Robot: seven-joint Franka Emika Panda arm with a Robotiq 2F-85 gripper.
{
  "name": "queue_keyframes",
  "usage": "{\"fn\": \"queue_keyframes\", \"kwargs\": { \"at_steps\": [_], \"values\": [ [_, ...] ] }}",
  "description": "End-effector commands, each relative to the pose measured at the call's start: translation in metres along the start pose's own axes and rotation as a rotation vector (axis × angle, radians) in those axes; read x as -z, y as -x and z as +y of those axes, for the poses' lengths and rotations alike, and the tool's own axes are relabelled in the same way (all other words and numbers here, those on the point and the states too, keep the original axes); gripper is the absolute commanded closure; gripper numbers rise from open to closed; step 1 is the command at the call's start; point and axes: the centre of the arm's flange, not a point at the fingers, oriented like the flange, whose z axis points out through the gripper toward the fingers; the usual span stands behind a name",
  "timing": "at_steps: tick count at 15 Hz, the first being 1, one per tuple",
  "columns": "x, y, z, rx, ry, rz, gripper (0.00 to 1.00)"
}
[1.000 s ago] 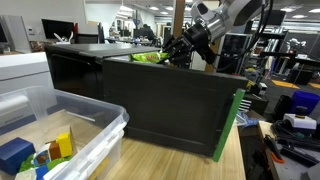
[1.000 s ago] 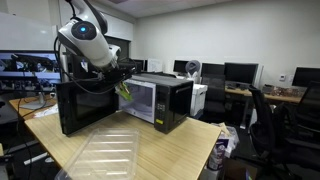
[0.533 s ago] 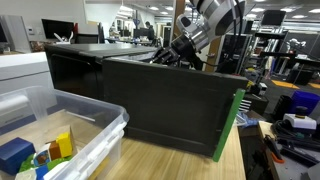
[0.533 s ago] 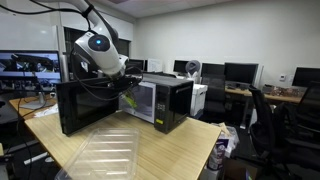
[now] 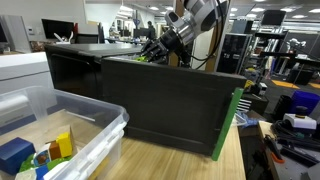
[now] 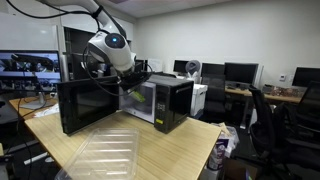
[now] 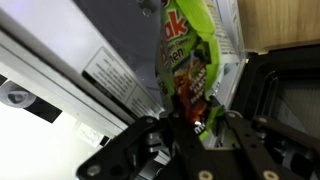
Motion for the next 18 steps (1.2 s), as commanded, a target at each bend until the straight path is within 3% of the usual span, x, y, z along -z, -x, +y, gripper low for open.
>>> {"fn": "queue_keyframes", "kwargs": {
  "at_steps": [1, 8, 10, 15, 18],
  "values": [
    [-0.009, 0.031, -0.023, 0.046, 0.024, 0.038, 0.93],
    [0.001, 0.058, -0.045, -0.056, -0.021, -0.054, 0.93],
    [-0.002, 0.066, -0.052, -0.076, -0.005, -0.042, 0.93],
    [-0.003, 0.053, -0.062, -0.162, 0.084, 0.025, 0.93],
    [0.006, 0.05, -0.067, -0.147, 0.093, 0.057, 0.93]
  ]
}}
